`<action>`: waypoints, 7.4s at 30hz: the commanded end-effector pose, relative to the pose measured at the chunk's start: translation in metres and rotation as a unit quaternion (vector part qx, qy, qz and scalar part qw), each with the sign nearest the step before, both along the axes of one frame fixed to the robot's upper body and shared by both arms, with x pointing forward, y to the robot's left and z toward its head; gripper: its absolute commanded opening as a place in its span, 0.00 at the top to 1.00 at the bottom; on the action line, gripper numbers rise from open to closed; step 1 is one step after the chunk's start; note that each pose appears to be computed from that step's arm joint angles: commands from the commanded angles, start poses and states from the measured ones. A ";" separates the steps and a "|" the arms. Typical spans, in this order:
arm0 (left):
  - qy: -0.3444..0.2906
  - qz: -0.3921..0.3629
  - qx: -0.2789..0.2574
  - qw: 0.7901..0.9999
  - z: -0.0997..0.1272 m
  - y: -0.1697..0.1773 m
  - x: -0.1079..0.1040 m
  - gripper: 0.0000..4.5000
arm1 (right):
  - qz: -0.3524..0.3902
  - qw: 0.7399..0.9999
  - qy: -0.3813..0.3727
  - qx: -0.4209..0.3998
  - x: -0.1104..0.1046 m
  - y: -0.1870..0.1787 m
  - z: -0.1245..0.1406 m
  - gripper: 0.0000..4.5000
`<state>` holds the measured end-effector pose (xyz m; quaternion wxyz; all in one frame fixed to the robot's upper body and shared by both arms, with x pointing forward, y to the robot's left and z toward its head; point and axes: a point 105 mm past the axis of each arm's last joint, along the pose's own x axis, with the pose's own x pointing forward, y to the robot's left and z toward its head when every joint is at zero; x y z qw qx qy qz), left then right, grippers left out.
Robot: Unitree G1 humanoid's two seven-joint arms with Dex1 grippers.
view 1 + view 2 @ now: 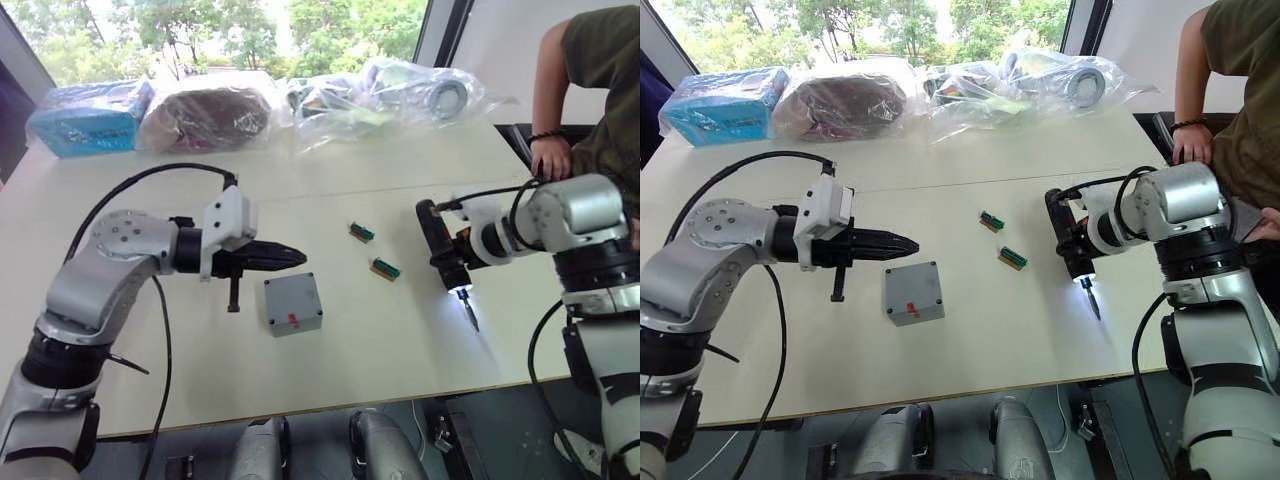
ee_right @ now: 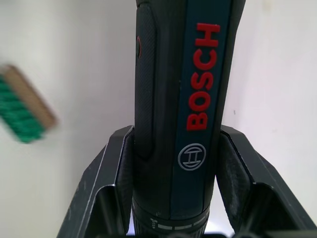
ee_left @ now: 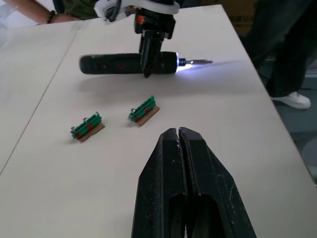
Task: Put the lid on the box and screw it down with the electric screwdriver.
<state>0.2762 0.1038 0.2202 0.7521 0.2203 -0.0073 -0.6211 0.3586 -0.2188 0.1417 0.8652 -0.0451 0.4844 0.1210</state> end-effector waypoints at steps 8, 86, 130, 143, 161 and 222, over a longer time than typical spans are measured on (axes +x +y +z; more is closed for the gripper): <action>-0.020 0.013 -0.007 1.000 0.011 0.004 -0.007 1.00 | 0.034 0.997 -0.058 -0.023 0.013 0.001 0.013 0.04; 0.046 0.073 0.102 0.991 -0.099 0.026 0.036 1.00 | 0.422 0.867 -0.230 0.130 -0.053 0.191 -0.010 0.99; -0.008 0.035 0.006 0.999 0.003 0.009 0.014 1.00 | 0.152 0.929 -0.315 0.118 -0.007 0.087 -0.014 0.16; -0.005 0.038 0.003 0.999 0.002 0.009 0.012 1.00 | 0.148 0.929 -0.313 0.128 -0.005 0.087 -0.015 0.70; -0.003 0.034 -0.003 0.999 0.001 0.004 0.012 1.00 | 0.157 0.929 -0.315 0.116 -0.005 0.089 -0.014 0.98; 0.004 0.099 0.043 0.994 -0.021 0.044 0.016 1.00 | 0.357 0.857 -0.332 0.164 -0.041 0.166 0.078 0.99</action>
